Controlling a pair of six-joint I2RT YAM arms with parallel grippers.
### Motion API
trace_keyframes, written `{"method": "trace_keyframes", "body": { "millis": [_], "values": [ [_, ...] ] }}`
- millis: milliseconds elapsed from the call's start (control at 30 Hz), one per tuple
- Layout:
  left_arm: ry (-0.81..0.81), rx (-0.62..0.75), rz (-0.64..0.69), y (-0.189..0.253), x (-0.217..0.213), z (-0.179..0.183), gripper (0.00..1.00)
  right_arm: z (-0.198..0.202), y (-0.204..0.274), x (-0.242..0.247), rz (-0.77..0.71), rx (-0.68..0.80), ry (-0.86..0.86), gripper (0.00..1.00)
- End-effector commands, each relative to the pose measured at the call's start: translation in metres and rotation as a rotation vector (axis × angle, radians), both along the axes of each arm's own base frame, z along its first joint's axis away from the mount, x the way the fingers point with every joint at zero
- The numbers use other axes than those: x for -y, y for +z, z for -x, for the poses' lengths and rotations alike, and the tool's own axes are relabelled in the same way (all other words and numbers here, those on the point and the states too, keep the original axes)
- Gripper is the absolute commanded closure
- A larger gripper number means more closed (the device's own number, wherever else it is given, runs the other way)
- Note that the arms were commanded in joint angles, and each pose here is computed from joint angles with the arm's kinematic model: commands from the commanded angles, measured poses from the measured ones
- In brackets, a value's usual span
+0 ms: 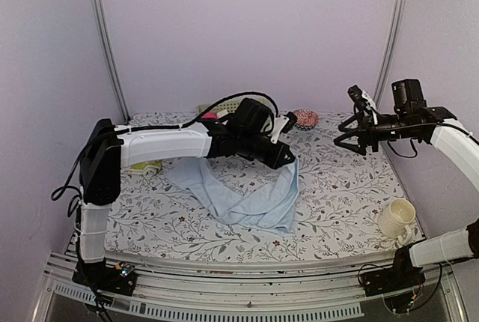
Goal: Roll the towels
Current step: Pass from the left arm to the right
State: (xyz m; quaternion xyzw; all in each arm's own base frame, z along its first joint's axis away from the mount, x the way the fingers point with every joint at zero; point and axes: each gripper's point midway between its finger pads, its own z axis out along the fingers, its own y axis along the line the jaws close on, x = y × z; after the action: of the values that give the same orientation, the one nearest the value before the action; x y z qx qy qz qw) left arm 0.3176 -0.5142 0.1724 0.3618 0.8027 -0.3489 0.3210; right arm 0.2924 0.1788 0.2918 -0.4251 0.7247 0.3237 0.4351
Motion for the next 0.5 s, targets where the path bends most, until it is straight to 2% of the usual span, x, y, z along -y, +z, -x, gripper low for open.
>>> {"method": "trace_keyframes", "body": {
  "millis": [0, 233, 467],
  "values": [
    [0.030, 0.014, 0.117, 0.046, 0.005, -0.020, 1.00, 0.004, -0.035, -0.010, 0.106, -0.020, -0.030, 0.24],
    [-0.138, -0.010, 0.301, 0.078, 0.018, 0.004, 1.00, -0.013, -0.052, -0.033, 0.163, 0.045, 0.030, 0.24],
    [-0.307, -0.043, 0.349, 0.094, 0.021, 0.032, 1.00, -0.029, -0.069, -0.052, 0.179, 0.064, 0.075, 0.23]
  ]
}}
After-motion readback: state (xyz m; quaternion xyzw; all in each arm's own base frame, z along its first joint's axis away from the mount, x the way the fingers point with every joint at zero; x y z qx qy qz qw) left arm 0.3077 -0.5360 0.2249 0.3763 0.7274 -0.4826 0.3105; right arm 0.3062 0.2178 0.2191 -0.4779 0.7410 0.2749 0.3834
